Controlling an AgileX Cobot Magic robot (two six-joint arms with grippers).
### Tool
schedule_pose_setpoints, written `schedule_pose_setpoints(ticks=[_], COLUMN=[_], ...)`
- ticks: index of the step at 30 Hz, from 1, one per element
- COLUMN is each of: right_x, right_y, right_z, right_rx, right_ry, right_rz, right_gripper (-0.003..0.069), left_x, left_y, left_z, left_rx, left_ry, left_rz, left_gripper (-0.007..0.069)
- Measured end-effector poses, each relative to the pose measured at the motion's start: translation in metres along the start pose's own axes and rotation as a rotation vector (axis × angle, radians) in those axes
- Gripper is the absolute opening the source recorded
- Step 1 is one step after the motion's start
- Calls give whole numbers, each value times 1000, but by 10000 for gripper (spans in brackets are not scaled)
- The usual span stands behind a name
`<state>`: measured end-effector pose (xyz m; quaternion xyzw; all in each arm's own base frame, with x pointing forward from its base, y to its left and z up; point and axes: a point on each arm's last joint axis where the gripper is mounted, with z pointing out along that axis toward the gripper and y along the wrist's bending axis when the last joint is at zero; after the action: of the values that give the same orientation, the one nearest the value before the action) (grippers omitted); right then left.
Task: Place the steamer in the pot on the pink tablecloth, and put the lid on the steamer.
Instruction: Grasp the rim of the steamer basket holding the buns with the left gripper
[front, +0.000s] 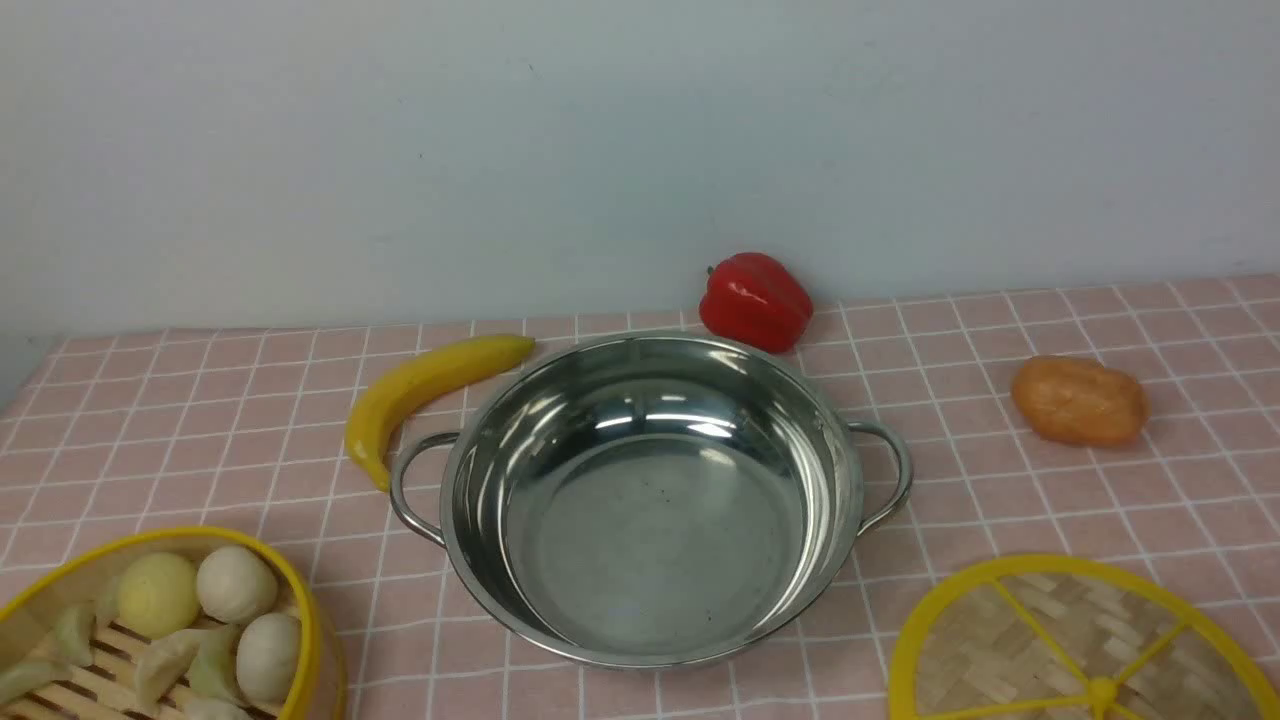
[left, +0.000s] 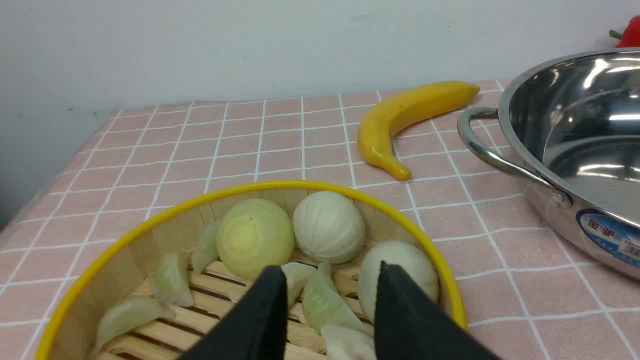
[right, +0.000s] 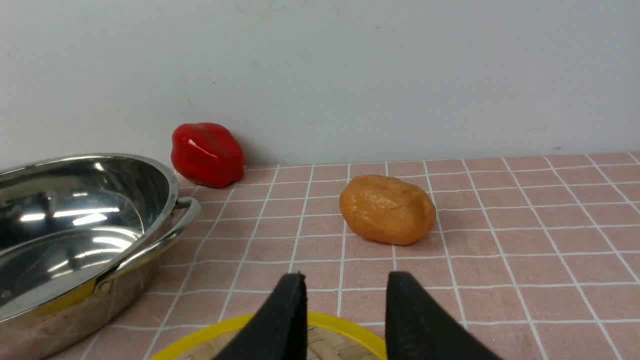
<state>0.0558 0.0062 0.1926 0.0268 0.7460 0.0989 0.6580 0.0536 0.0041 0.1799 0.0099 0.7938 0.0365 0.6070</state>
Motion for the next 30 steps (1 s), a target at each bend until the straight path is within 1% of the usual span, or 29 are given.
schedule_pose_setpoints(ticks=[25, 30], right_x=[0, -15], right_y=[0, 4], right_z=[0, -2], right_rx=[-1, -30], right_ry=[-2, -98], right_rz=[0, 74], right_gripper=[243, 243], left_x=[0, 0], left_y=[0, 0], left_z=[0, 0], left_rx=[0, 0], left_ry=[0, 0], left_rz=[0, 0], left_gripper=[243, 243])
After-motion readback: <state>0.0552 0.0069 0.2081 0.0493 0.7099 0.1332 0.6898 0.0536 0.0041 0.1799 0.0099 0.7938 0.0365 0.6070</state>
